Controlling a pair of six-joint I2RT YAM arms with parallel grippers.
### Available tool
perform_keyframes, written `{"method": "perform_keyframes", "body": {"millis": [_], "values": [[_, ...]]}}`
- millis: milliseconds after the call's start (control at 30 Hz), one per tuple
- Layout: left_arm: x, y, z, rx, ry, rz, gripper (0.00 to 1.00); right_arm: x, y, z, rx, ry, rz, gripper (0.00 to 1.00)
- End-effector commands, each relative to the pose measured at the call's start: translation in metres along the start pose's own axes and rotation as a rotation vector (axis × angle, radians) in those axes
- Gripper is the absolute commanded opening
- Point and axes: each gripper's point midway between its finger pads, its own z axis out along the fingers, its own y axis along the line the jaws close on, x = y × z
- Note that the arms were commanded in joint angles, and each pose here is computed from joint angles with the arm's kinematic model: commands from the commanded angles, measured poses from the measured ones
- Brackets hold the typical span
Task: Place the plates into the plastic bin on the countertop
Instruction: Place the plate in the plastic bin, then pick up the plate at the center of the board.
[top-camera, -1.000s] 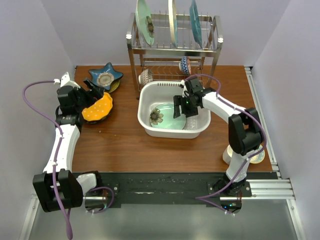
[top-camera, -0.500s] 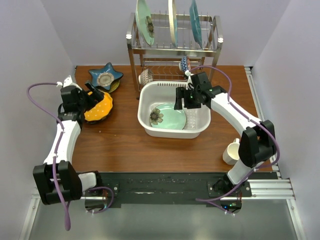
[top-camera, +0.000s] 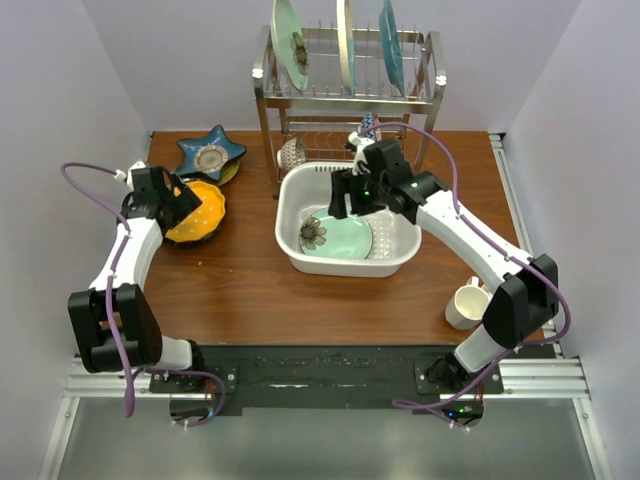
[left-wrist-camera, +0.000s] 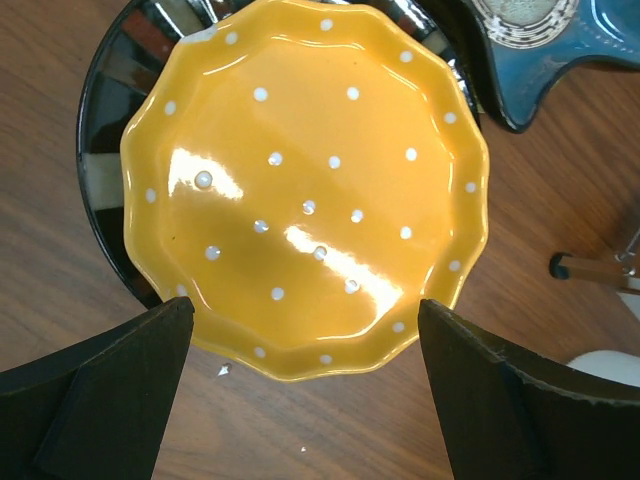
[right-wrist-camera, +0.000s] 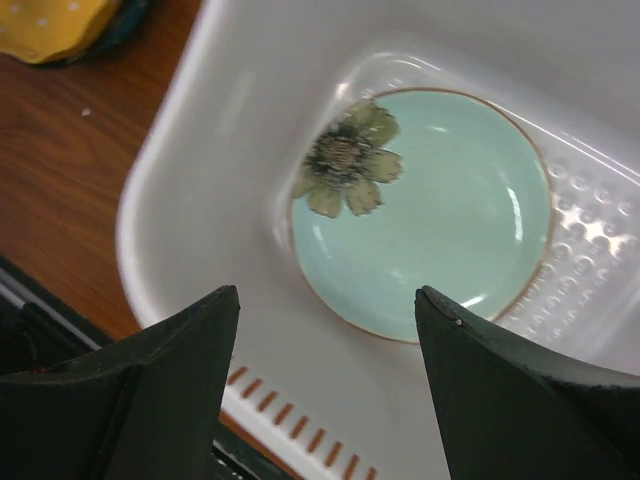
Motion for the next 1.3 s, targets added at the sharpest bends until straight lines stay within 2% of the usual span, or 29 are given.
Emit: {"method": "perform_keyframes", "body": {"millis": [0,233,667,933,1267], "values": [[-0.009,0.006,0.003,-0.042,-0.025,-0.003,0.99,-0.028,0.050,-0.019,-0.065,-0.093,-0.056,0.75],[-0.002,0.024,0.011,-0.100,-0.022,-0.010,0.98,-0.035,0.100,-0.007,-0.163,-0.108,-0.100,0.74],[-0.002,0.021,0.011,-0.072,-0.026,0.018,0.97,-0.023,0.167,0.047,-0.289,-0.041,-0.143,0.73],[-0.020,0.013,0.000,-0.043,-0.070,0.071,0.96,-0.028,0.208,0.078,-0.382,-0.011,-0.122,0.73],[-0.055,0.007,-0.026,-0.047,-0.161,0.139,0.95,-0.026,0.225,0.119,-0.391,-0.009,-0.077,0.70]]}}
